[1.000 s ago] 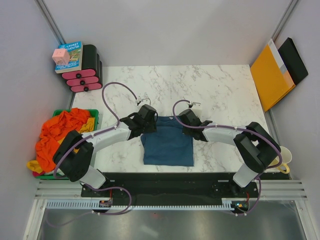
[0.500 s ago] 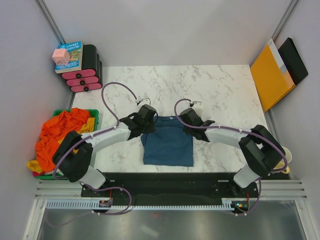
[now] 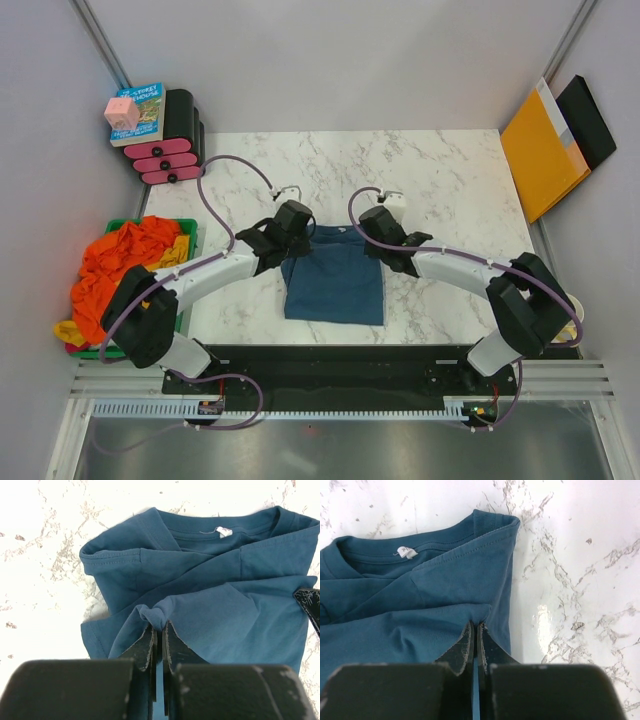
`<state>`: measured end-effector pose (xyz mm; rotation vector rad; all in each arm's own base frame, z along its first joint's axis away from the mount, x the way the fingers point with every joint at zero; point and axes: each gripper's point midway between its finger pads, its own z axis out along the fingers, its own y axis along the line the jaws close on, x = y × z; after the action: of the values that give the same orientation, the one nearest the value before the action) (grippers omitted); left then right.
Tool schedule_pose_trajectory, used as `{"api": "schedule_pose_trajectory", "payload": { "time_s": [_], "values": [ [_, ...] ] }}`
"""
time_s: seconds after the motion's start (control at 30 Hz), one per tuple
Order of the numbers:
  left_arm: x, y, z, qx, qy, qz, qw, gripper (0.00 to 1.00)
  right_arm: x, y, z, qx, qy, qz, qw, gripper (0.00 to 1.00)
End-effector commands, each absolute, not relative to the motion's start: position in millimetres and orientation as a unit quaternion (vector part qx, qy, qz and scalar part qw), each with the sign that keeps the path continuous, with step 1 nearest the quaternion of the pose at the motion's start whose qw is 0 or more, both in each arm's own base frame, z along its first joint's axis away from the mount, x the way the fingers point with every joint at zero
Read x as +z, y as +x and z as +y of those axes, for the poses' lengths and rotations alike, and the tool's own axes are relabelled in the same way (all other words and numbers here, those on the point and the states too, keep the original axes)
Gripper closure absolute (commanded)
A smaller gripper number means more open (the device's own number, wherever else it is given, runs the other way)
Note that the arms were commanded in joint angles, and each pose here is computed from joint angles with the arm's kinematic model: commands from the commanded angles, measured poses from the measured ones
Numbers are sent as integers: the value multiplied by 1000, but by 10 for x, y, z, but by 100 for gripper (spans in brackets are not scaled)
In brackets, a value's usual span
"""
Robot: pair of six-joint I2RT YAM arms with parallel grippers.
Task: Fold and stack the t-shirts
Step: Smooth out wrinkles on the folded tshirt
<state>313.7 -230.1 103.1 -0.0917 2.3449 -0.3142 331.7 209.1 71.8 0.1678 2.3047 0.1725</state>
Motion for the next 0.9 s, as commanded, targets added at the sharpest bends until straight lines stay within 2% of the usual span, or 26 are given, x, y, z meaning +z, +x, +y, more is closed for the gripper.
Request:
{"api": "schedule_pose_trajectory", "payload": {
  "time_s": [0.0,0.13,0.47,0.7,0.87],
  "values": [
    [1414,3306,-2309,-127,-34,896,423,98,1131,3517,2138,79,77,890,443,100],
    [1452,3292,-2309,-131,-32,895,426,98,1178,3524,2141,79,76,888,447,100],
    [1121,3158,-2226,-115,-34,911,394,98,827,3380,2053,60,77,905,414,99],
    [1085,3160,-2231,-112,-32,913,390,98,745,3375,2051,54,77,909,407,78],
    [1088,3162,-2226,-111,-33,913,391,98,694,3354,2008,45,78,910,405,73]
  ]
}}
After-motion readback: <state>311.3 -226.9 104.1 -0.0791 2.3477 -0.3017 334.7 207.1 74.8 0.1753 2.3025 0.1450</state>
